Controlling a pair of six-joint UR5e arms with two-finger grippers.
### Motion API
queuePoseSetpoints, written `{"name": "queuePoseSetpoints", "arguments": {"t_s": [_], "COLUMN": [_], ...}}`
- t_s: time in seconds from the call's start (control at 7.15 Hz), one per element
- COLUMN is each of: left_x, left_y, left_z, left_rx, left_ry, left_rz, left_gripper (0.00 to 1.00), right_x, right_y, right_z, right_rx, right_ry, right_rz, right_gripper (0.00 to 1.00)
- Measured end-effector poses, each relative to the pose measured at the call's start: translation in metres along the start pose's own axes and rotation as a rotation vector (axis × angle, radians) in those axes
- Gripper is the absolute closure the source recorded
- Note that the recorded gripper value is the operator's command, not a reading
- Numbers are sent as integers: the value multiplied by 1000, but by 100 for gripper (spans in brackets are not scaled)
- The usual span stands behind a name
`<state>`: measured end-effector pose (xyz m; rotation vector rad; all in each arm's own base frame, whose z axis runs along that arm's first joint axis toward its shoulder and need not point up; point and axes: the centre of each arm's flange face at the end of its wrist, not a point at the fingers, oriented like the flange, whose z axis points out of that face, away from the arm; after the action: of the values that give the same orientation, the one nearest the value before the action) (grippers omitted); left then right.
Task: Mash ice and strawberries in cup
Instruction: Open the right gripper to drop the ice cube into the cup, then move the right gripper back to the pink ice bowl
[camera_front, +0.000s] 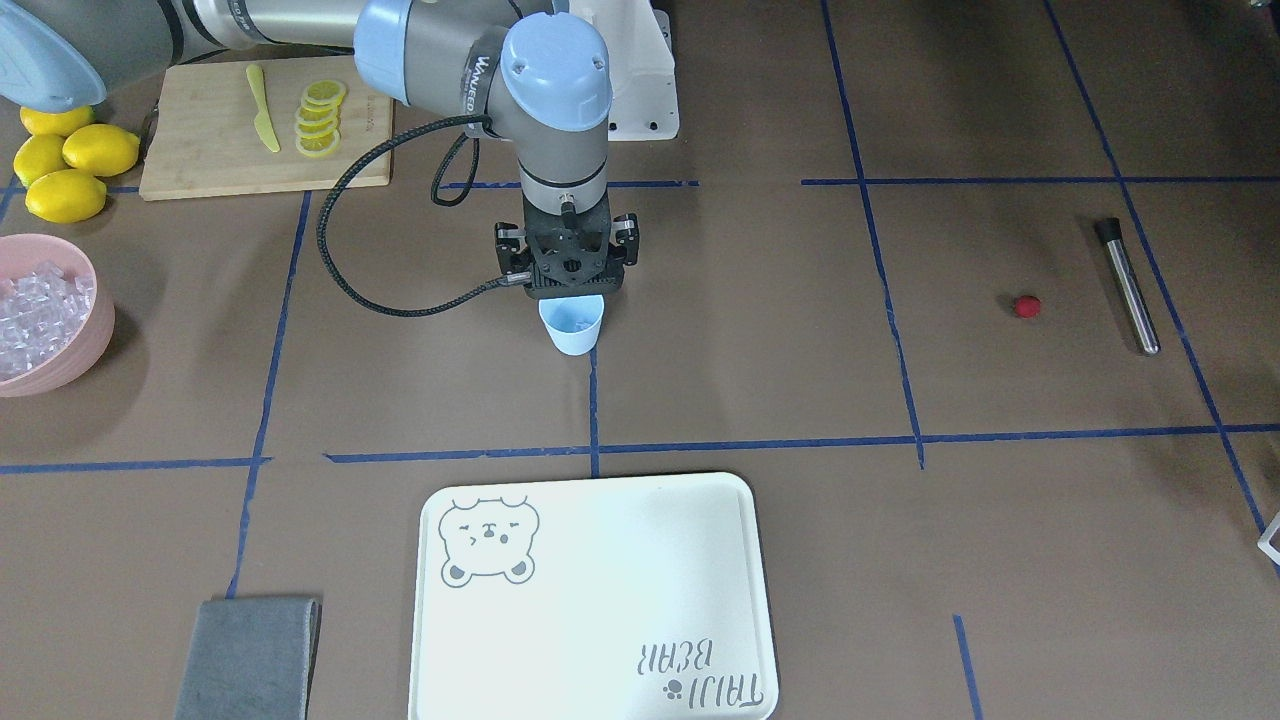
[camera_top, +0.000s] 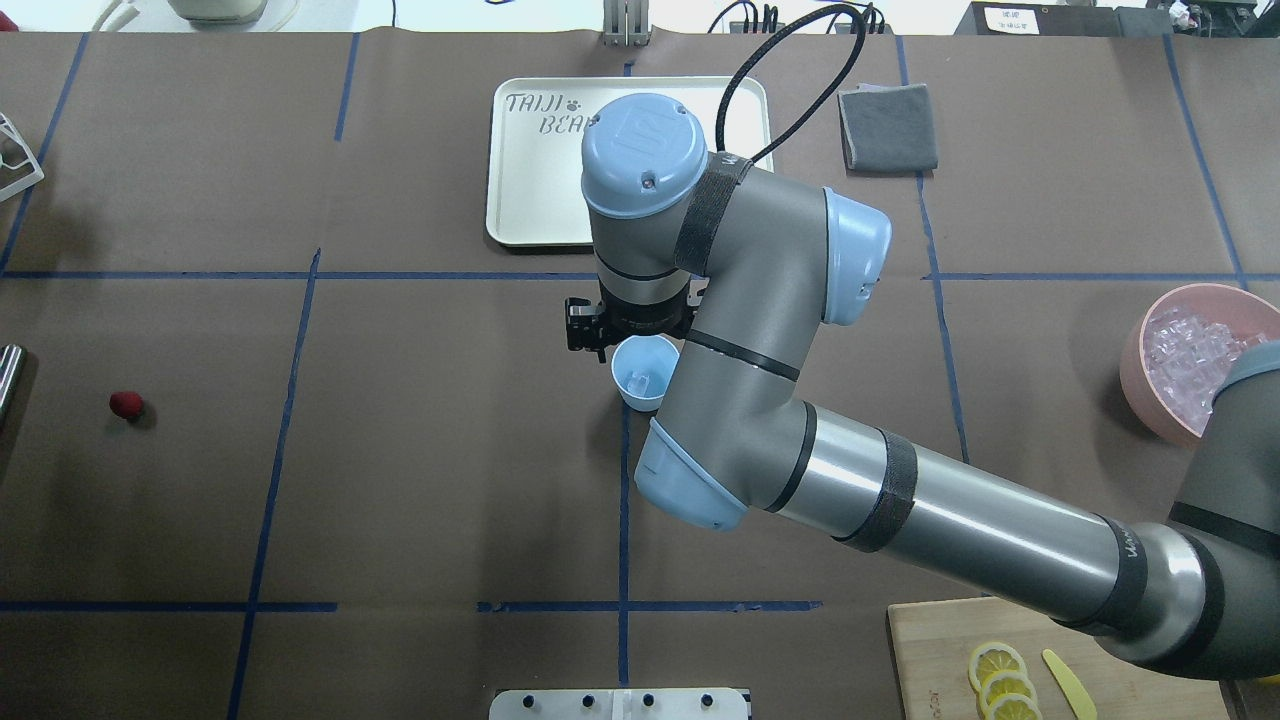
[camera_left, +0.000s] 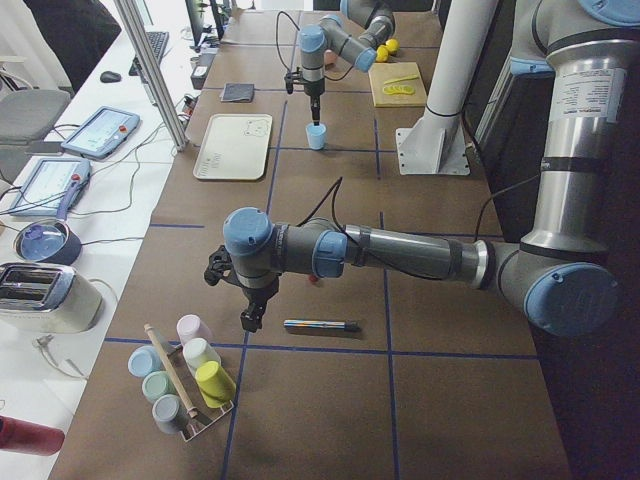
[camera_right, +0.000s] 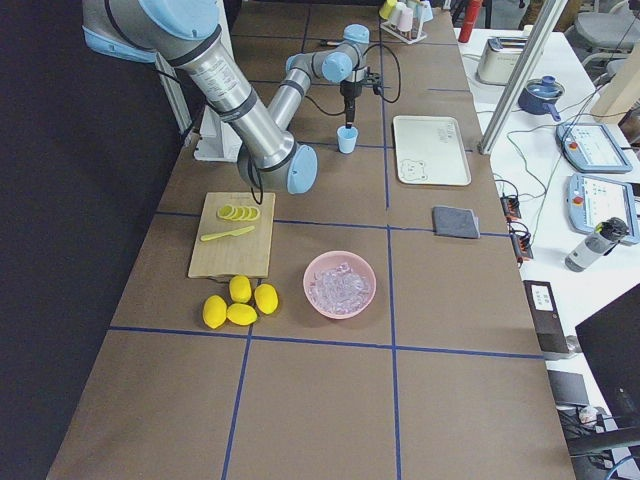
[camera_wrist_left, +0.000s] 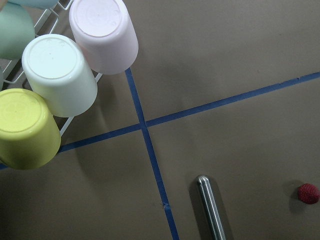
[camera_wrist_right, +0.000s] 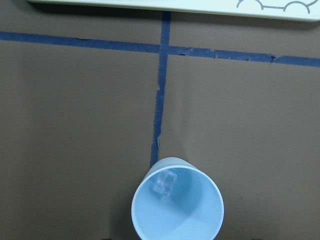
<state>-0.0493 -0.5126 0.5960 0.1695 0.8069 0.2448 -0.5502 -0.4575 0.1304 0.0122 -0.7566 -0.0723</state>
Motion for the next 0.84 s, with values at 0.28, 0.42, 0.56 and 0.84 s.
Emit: {"name": "queuePoseSetpoints", "arguments": {"t_s": [0.28,0.42,0.56,0.84], "left_x": [0,1,1,1], "left_y": [-1,-2,-2,-2], "left_z": [0,-1,-1,-1], "left_rx": [1,2,3,4], "left_ry": [0,0,1,3], "left_rz": [1,2,3,3], "left_gripper": [0,0,0,0], "right_x": [8,35,91,228], "right_y": [-5,-5,4,22], "right_z": [-16,-35,-53,-93], "right_rx": [16,36,64,105], "right_ry": [-19,-42,-63,-74], "right_rz": [7,19,22,-12], "right_gripper": [1,1,1,1]}}
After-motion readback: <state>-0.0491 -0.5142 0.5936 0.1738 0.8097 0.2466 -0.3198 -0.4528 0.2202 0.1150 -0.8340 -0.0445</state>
